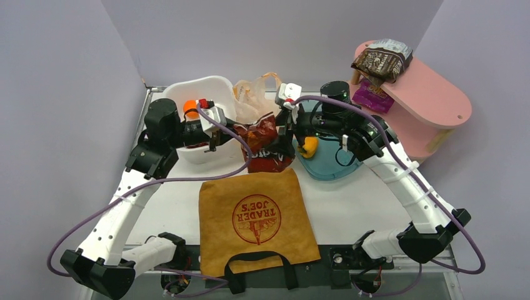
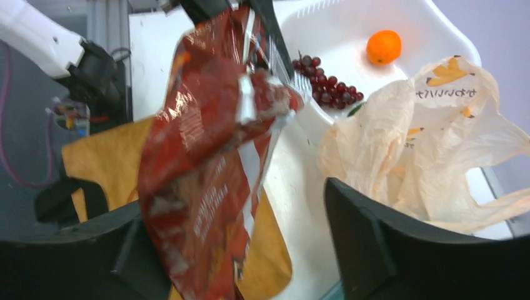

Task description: Untie the knot of the grocery bags and take out the mixed food

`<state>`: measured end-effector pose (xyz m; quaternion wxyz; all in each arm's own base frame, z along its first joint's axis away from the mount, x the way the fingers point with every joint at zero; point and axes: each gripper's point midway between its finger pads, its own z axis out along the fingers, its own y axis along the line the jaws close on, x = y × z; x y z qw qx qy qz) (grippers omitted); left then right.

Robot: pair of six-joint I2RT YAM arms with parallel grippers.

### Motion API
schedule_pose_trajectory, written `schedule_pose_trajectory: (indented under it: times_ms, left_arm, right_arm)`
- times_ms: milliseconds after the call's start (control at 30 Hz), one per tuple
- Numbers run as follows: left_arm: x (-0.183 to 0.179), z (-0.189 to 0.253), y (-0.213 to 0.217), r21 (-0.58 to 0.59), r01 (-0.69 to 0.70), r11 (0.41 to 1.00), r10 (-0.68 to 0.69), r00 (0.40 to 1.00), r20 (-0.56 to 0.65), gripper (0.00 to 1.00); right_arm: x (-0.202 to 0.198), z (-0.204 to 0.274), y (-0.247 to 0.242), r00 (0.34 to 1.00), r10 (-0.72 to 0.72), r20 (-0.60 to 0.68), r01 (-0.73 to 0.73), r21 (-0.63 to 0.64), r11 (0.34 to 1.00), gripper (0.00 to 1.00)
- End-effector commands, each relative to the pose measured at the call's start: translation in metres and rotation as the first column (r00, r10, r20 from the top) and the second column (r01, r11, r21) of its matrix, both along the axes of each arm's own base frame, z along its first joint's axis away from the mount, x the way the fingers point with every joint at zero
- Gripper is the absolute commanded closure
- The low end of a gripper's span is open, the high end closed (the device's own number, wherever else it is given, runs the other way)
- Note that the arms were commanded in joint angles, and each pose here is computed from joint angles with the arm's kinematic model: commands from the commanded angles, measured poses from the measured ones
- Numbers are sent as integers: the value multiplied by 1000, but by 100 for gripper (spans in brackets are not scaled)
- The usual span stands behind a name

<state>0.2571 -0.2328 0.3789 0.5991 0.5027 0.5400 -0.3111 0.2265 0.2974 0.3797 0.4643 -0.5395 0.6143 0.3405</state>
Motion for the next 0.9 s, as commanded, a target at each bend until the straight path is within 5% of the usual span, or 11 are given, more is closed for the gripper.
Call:
schedule_pose_trajectory:
  times_ms: [0, 33, 67, 100, 233, 267, 333, 433, 533, 667, 867]
  left_arm:
    - [-4, 40, -5, -98, 13, 995, -11, 1000, 21, 100]
    - [0, 44, -2, -115, -5, 993, 6, 1000, 6, 100]
    - [4, 48, 0, -147, -23, 989, 19, 999, -29, 100]
    - [13, 49, 7, -162, -59, 985, 51, 997, -50, 100]
    - [51, 48, 37, -216, -275, 937, 242, 956, -165, 95]
    - [55, 46, 40, -218, -292, 931, 257, 950, -177, 75]
    - [59, 46, 41, -236, -305, 923, 263, 945, -195, 62]
    - [61, 49, 33, -275, -277, 921, 217, 948, -231, 59]
    - [53, 55, 24, -313, -203, 928, 135, 965, -225, 71]
    - [54, 52, 14, -304, -197, 932, 124, 962, -243, 56]
    - [53, 46, 1, -281, -170, 945, 105, 967, -232, 53]
  right_arm:
    - [15, 37, 19, 998, -52, 27, 48, 140, 989, 55]
    - [17, 37, 16, 998, -65, 4, 63, 139, 988, 69]
    - [25, 42, 8, 996, -93, -4, 92, 150, 984, 94]
    - [27, 44, 1, 992, -118, -39, 123, 161, 979, 98]
    - [50, 61, -52, 952, -286, -107, 304, 238, 923, 100]
    - [51, 69, -66, 940, -327, -101, 342, 270, 900, 100]
    - [47, 87, -81, 926, -368, -85, 375, 328, 867, 100]
    - [42, 113, -98, 903, -424, -66, 412, 410, 814, 100]
    - [35, 136, -118, 880, -471, -64, 438, 497, 749, 100]
    - [26, 143, -138, 841, -540, -43, 475, 539, 696, 100]
    - [20, 176, -195, 645, -764, 31, 588, 619, 521, 100]
